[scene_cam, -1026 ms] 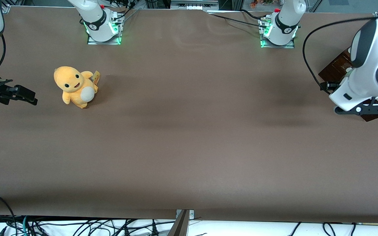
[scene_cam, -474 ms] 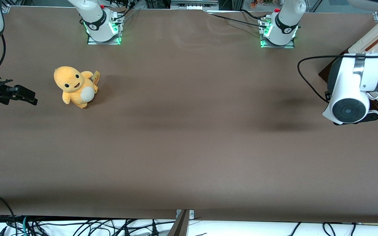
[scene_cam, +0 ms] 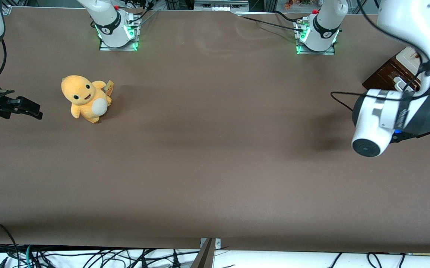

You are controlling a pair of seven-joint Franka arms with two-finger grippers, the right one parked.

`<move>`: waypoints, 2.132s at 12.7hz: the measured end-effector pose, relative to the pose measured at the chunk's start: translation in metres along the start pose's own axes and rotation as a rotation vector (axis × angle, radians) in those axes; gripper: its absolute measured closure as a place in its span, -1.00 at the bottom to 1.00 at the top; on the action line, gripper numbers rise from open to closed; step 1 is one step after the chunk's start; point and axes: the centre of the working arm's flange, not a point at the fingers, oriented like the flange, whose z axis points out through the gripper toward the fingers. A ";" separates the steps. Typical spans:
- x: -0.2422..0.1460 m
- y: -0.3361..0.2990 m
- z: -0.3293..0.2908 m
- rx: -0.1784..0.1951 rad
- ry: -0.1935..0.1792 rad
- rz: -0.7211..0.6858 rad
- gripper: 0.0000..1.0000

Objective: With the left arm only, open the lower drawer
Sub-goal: 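Move the left gripper down toward the lower drawer's white bar handle, then close the left gripper around the white bar handle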

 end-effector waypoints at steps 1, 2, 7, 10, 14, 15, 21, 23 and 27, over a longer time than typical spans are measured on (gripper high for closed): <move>0.004 0.013 0.012 0.052 0.009 -0.033 -1.00; 0.007 0.028 0.025 0.091 0.029 -0.065 -1.00; 0.016 0.082 0.117 0.271 0.165 -0.216 -1.00; 0.012 0.093 0.144 0.318 0.197 -0.206 -0.95; 0.029 0.087 0.166 0.302 0.225 -0.206 -0.59; 0.033 0.085 0.171 0.294 0.217 -0.208 -0.40; 0.033 0.086 0.181 0.290 0.204 -0.198 0.13; 0.033 0.086 0.181 0.290 0.204 -0.197 0.19; 0.033 0.087 0.181 0.285 0.207 -0.197 0.57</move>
